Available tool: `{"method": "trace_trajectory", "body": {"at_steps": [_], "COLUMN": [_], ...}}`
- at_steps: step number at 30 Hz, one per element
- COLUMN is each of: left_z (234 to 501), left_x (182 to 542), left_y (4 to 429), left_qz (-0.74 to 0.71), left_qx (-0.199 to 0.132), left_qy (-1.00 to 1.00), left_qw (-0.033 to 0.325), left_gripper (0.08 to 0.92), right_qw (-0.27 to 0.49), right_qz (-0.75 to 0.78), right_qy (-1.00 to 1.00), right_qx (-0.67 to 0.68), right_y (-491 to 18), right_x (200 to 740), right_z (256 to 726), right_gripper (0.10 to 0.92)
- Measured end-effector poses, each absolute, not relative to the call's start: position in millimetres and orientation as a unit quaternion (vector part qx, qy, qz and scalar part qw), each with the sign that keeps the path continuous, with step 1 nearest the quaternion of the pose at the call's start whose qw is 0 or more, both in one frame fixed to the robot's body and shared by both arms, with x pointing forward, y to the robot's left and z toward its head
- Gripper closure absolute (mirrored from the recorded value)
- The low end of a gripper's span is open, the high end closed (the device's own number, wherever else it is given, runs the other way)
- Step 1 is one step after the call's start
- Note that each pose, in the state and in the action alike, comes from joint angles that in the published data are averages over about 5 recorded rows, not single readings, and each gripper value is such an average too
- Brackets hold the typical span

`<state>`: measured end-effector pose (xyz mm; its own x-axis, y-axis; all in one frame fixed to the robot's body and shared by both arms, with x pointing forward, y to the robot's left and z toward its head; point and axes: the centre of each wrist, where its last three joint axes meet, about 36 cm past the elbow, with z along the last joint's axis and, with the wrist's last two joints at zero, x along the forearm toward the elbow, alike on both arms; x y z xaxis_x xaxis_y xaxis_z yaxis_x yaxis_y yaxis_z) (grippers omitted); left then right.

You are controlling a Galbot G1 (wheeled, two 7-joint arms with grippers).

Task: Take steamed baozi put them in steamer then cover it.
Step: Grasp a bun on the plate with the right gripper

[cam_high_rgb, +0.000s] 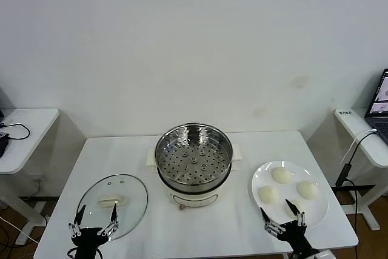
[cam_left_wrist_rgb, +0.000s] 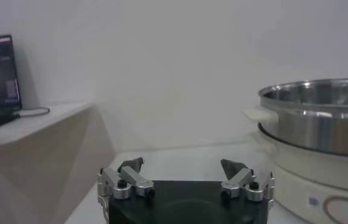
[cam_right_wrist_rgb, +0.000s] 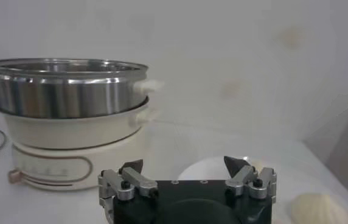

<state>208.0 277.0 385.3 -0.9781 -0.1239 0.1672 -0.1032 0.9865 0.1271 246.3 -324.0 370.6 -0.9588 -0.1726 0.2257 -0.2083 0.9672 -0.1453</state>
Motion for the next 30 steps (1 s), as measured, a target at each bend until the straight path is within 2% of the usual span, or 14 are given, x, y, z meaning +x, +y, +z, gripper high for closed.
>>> {"method": "trace_trajectory", "body": {"at_steps": [7, 17, 24, 30], "left_z": [394.7, 416.6, 426.1, 424.8], "left_x": [217.3, 231.0, 238.9, 240.7], "left_y": [281.9, 278.1, 276.7, 277.7], "left_qz": [-0.070, -0.102, -0.118, -0.132], "left_qx": [0.057, 0.048, 0.053, 0.051], "left_qy": [-0.993, -0.993, -0.991, -0.990], "left_qw": [0.070, 0.041, 0.024, 0.027], "left_gripper": [0.177, 0.177, 0.177, 0.177], "right_qw": [0.104, 0.116, 0.157, 0.210], "right_qz": [0.177, 0.367, 0.483, 0.537], "right_qy": [-0.975, -0.914, -0.839, -0.775], "right_qx": [0.090, 0.128, 0.195, 0.260], "right_y": [-347.8, -396.8, -436.5, -458.5], "right_x": [274.2, 343.0, 392.8, 437.4], "right_z": [387.1, 424.8, 463.3, 493.8], "right_gripper": [0.200, 0.199, 0.200, 0.200]}}
